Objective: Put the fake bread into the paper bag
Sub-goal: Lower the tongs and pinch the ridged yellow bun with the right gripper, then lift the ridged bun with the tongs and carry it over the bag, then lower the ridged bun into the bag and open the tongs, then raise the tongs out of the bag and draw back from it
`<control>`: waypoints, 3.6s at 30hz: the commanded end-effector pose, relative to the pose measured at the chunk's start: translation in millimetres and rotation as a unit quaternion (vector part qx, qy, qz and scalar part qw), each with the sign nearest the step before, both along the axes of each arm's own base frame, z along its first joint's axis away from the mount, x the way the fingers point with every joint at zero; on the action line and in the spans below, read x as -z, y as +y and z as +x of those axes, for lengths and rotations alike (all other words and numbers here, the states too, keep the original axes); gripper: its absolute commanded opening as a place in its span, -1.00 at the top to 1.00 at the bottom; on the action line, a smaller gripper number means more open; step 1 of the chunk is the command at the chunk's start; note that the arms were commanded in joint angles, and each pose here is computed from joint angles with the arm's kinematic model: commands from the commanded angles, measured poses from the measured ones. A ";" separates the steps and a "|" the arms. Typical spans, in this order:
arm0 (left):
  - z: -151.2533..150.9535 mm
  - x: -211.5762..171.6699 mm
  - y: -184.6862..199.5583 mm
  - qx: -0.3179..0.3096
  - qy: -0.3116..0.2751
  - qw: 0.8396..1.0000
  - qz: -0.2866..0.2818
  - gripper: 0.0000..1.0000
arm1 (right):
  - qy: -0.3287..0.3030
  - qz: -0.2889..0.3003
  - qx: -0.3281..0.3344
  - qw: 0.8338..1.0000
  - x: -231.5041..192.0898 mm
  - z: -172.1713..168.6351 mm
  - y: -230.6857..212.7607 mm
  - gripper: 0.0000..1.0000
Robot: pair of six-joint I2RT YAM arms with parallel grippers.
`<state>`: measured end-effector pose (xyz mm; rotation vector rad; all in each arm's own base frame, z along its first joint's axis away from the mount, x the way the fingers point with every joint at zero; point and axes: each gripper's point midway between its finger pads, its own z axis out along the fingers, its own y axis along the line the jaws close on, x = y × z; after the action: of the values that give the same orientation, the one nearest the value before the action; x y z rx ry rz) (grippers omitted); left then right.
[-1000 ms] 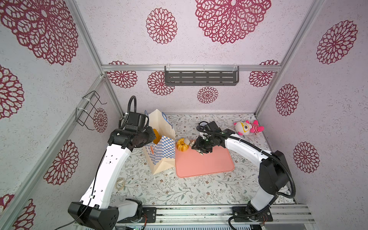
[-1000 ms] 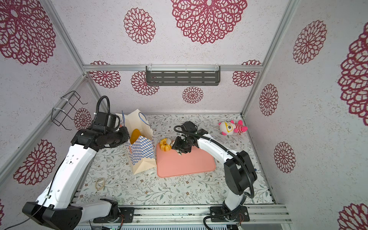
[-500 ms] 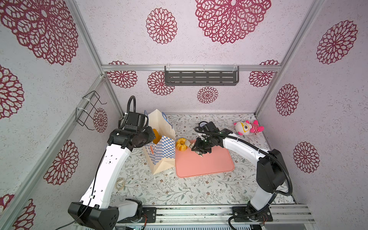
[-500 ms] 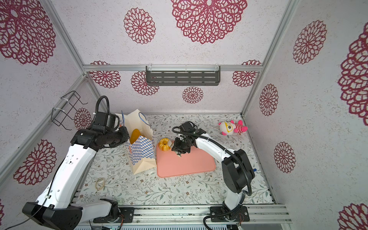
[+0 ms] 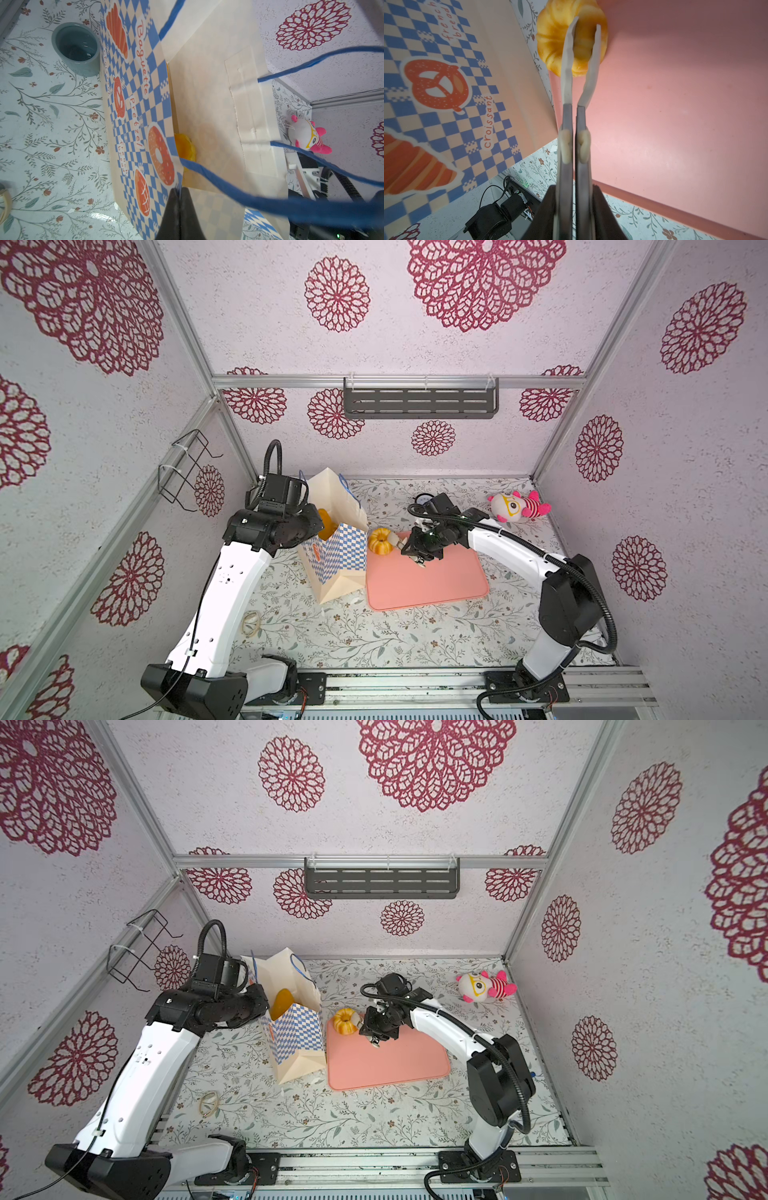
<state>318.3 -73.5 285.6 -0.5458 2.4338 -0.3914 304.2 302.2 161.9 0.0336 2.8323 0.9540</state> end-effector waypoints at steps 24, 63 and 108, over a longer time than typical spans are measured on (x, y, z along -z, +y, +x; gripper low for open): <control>6.2 -16.3 0.7 -0.003 -0.026 1.000 -0.008 1.00 | -0.278 0.125 0.019 0.952 -267.5 12.5 -23.2 1.00; -0.9 -12.8 5.2 -0.014 -0.023 1.000 -0.006 1.00 | -0.227 0.093 -0.136 0.960 -220.8 -3.9 95.1 1.00; -18.7 -15.0 23.2 -0.031 -0.019 0.999 0.015 1.00 | -0.356 0.194 -0.001 0.914 -335.4 16.6 3.5 0.34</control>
<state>304.3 -59.7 294.4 -0.5892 2.4090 -0.3595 322.4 322.6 471.1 -0.2541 2.0556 1.1879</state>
